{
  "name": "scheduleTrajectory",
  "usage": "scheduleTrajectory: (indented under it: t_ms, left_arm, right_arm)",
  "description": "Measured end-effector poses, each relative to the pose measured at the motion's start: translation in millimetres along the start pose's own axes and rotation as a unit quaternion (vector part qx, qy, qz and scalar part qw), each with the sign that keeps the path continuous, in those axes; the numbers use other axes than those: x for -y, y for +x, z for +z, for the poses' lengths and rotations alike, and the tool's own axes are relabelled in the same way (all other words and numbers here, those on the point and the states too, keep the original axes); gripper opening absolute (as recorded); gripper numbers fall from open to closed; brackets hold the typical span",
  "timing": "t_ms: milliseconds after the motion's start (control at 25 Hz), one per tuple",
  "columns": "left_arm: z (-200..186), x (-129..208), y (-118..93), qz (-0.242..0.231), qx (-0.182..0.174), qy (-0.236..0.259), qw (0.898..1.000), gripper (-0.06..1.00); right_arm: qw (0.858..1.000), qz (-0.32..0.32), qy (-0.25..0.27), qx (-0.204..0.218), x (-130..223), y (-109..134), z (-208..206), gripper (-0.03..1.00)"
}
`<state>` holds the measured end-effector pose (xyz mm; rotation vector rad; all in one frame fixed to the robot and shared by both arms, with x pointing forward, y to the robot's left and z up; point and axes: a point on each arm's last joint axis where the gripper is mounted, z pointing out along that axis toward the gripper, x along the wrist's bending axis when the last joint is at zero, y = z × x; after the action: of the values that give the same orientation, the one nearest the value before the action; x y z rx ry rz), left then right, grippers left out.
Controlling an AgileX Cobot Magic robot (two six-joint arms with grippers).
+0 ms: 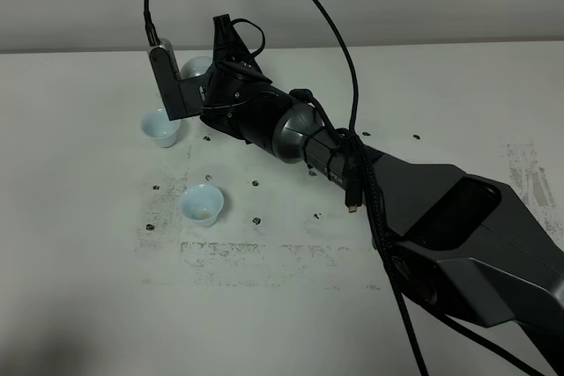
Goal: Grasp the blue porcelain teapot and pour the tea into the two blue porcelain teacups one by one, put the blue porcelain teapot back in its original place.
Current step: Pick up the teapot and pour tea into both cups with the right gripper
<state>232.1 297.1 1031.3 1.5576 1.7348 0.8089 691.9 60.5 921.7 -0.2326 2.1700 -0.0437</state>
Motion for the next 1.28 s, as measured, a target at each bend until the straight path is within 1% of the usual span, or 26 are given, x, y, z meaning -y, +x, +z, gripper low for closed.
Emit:
scheduleTrajectory:
  t_ms: [280, 480, 720, 1080, 1280]
  left_arm:
    - [0.0, 0.0, 0.0, 0.0, 0.0, 0.0, 1.0, 0.68]
    - [0.0, 0.0, 0.1, 0.0, 0.0, 0.0, 1.0, 0.68]
    - [0.0, 0.0, 0.2, 0.0, -0.001, 0.0, 1.0, 0.68]
    - [0.0, 0.0, 0.3, 0.001, -0.002, 0.0, 1.0, 0.68]
    - [0.0, 0.0, 0.3, 0.001, -0.002, 0.0, 1.0, 0.68]
  right_arm:
    - [1.0, -0.005, -0.006, 0.005, -3.4, 2.0, 1.1, 0.06]
    - [1.0, -0.028, 0.001, 0.001, -5.1, 10.2, 6.7, 0.06]
    - [0.999, -0.045, 0.002, 0.001, -6.5, 11.8, 6.9, 0.06]
    - [0.996, -0.084, 0.021, 0.028, -3.5, 6.6, 6.8, 0.06]
    - [0.994, -0.094, 0.026, 0.037, -2.7, 4.9, 6.7, 0.06]
